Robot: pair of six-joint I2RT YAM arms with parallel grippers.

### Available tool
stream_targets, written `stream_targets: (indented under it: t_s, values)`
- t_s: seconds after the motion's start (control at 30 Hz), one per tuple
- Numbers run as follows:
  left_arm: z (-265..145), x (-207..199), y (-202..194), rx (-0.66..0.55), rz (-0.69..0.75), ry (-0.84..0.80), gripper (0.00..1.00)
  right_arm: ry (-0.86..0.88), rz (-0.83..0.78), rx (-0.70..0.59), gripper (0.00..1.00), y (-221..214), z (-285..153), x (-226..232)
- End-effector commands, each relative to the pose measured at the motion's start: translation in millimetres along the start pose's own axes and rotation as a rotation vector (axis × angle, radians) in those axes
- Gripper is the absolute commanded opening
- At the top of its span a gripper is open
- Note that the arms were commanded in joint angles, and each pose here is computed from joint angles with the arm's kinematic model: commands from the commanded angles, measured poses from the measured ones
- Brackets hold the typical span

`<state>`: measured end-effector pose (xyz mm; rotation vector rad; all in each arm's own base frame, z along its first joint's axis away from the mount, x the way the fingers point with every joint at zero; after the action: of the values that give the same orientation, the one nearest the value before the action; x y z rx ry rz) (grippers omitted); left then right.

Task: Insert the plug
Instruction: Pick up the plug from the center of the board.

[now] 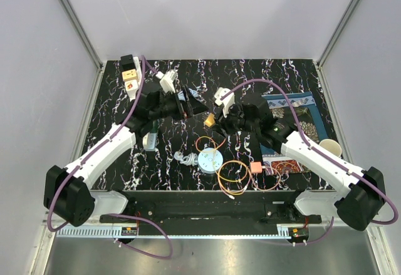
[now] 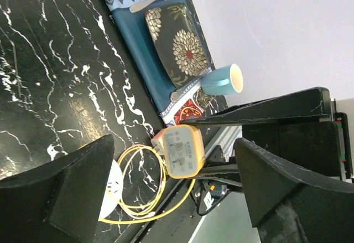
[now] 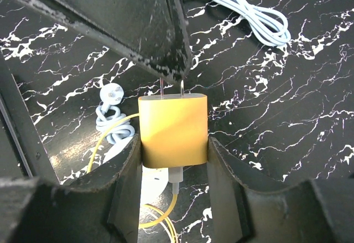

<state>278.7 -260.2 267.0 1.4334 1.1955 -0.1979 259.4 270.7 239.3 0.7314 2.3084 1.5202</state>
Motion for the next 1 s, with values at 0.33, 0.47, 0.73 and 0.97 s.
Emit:
stream_targets:
  t_s: [0.33,0.47,0.73,0.97]
  values:
    - [8,-28,-14,0.081,-0.077,-0.129,0.65,0.046,-0.054,-0.113,0.24,32,-9,11]
    - [10,-23,-20,0.098,-0.098,-0.12,0.61,0.044,-0.056,-0.122,0.24,32,-8,11]
    - [11,-24,-25,0.12,-0.113,-0.128,0.54,0.053,-0.053,-0.125,0.24,30,-4,12]
    - [9,-29,-23,0.115,-0.111,-0.152,0.12,0.044,-0.032,-0.122,0.28,26,-1,10]
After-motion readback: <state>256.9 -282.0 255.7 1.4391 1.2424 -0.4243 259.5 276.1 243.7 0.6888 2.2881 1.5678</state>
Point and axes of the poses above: each gripper's point midway between its finger pads, its own z axis out along the fingers, its own x axis along the line the jaws close on, y = z × x, the point moved 2 cm from there along -z, back along the fingers, and after that the axes turned 6 degrees about z, right-handed, at the moved point
